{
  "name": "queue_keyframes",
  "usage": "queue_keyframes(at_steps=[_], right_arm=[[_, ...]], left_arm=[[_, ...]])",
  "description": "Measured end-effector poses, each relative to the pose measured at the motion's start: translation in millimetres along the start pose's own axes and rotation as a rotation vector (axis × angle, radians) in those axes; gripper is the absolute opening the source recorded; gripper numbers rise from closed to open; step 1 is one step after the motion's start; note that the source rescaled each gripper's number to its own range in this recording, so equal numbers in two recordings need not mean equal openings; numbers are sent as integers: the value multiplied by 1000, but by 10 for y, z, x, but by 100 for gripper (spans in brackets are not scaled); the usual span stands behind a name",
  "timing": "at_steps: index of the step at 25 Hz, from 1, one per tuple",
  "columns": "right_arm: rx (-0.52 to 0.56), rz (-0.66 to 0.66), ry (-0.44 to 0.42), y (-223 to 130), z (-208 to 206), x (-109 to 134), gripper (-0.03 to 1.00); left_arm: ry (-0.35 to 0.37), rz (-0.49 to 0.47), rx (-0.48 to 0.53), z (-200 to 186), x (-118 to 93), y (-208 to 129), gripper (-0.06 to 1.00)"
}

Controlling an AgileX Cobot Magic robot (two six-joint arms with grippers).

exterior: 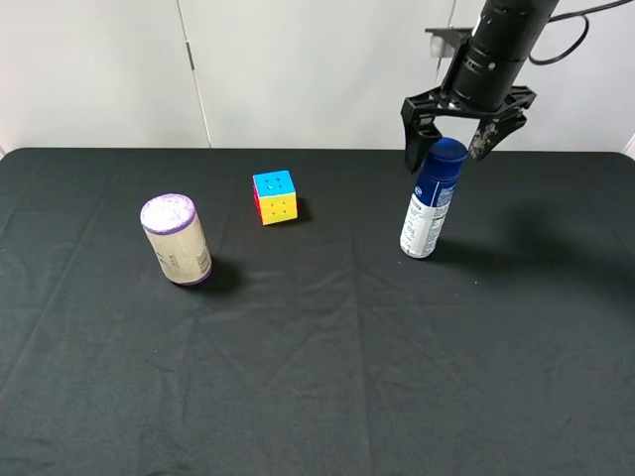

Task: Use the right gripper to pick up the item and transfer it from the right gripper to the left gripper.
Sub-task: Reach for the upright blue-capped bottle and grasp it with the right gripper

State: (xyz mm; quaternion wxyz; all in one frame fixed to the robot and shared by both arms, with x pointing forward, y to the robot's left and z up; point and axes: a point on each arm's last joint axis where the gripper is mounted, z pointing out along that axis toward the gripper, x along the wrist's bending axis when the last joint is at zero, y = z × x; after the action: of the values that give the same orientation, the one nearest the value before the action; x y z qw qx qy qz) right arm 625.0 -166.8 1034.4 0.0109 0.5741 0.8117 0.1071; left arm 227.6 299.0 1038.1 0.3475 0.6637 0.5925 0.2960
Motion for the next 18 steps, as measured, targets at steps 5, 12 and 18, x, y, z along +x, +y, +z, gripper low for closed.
queue_keyframes(at_steps=[5,12,18], right_arm=[[30,3,1,-29,88,-9,100],[49,-13,-2,-37,151,44,100],[67,-46,-17,-37,221,131,100]], left_arm=[[0,0,0,0,0,0,100],[0,0,0,0,0,0,100],[0,0,0,0,0,0,100]])
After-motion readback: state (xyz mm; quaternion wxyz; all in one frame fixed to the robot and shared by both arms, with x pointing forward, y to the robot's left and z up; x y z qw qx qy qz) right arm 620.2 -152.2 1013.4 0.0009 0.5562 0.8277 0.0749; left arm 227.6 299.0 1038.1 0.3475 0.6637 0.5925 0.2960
